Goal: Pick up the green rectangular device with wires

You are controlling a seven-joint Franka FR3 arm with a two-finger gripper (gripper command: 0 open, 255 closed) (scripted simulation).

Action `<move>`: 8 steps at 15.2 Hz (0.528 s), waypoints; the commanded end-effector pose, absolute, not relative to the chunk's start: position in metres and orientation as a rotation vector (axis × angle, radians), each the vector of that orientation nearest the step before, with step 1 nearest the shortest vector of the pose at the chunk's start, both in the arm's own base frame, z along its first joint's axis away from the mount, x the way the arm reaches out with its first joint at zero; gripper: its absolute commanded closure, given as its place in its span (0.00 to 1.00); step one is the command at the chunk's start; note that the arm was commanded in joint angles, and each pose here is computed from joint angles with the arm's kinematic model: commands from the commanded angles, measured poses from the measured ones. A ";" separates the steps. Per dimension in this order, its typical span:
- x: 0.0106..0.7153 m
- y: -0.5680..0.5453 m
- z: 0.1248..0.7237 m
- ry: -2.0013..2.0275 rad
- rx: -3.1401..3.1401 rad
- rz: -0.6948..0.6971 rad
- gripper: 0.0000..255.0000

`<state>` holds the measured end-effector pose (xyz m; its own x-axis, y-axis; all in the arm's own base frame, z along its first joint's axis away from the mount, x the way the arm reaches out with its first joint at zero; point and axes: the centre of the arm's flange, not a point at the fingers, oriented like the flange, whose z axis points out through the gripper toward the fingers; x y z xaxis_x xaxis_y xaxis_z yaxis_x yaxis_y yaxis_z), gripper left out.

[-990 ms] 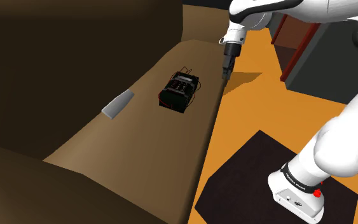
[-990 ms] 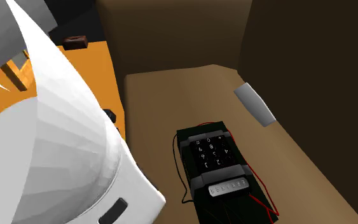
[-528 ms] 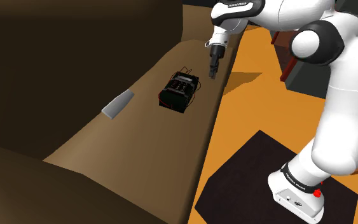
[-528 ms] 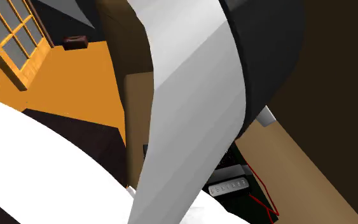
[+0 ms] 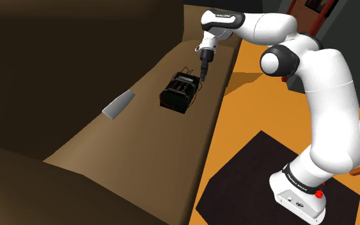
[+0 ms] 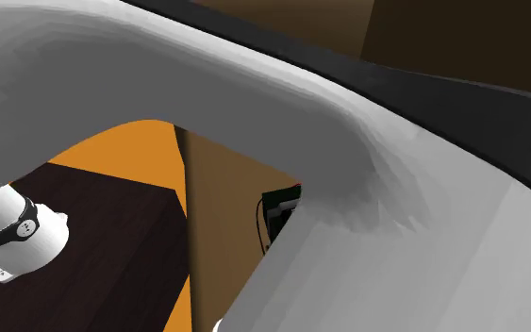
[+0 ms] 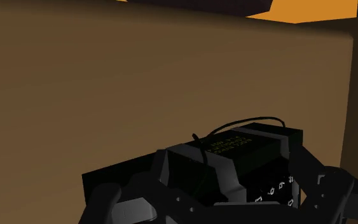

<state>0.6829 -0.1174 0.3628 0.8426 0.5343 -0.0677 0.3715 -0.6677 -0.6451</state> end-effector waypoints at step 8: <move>0.685 -0.116 0.335 -0.660 -2.373 0.332 1.00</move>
<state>0.6849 -0.1164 0.3349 0.8417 0.5359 -0.0664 0.3728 -0.6656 -0.6465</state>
